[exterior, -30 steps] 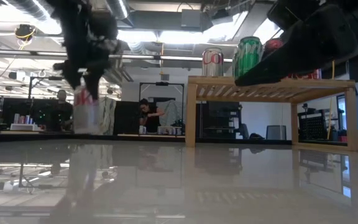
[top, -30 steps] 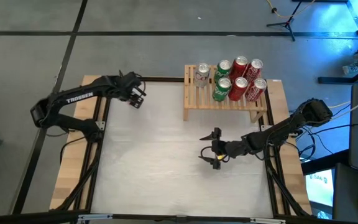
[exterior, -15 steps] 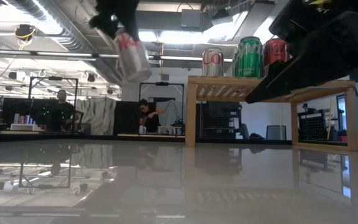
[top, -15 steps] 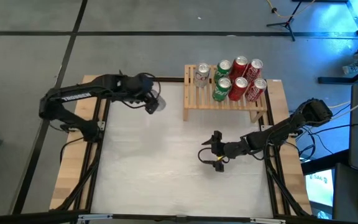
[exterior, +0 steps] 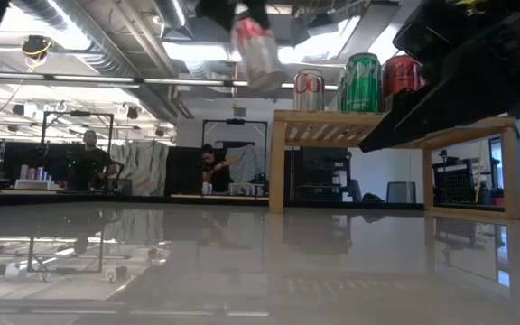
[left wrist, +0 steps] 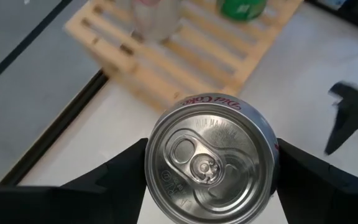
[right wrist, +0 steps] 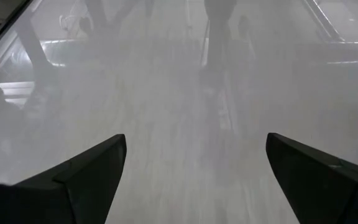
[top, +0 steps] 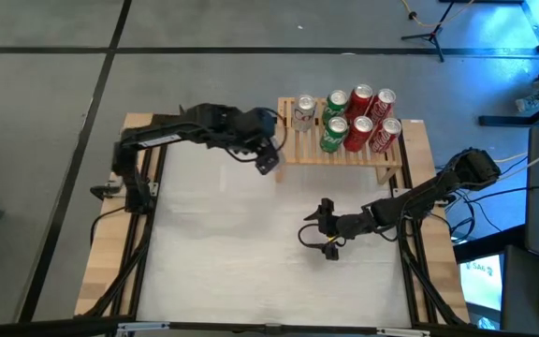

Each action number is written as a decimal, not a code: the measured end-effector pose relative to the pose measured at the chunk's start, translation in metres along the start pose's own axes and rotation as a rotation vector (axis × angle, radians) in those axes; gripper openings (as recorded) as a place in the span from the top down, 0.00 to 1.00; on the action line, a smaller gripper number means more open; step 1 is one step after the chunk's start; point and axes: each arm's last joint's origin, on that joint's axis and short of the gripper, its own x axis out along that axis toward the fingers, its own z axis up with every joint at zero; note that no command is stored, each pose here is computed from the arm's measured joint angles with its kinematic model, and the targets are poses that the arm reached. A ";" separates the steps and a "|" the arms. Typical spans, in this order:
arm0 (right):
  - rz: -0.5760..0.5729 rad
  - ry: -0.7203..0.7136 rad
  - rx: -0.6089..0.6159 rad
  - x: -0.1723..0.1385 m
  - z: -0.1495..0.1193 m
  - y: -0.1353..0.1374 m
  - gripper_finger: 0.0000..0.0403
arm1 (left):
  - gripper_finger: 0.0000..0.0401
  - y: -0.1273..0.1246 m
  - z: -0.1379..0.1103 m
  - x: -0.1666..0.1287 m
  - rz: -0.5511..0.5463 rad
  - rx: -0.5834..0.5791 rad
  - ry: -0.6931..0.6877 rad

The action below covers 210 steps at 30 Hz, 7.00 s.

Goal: Place canned beverage on shelf
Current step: Put the silver soda can on the shelf aligned with the other silver soda can, then return to Home Position

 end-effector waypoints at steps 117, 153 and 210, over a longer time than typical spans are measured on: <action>-0.045 0.020 0.014 0.000 -0.003 -0.002 0.05 | 0.01 0.003 0.070 0.032 -0.096 0.216 -0.307; -0.077 -0.005 0.081 0.001 0.000 -0.006 0.05 | 0.01 -0.006 -0.256 0.039 -0.422 0.322 -0.326; 0.057 -0.380 0.098 -0.086 -0.042 -0.059 0.94 | 1.00 0.066 -0.315 0.085 -0.591 0.269 -0.505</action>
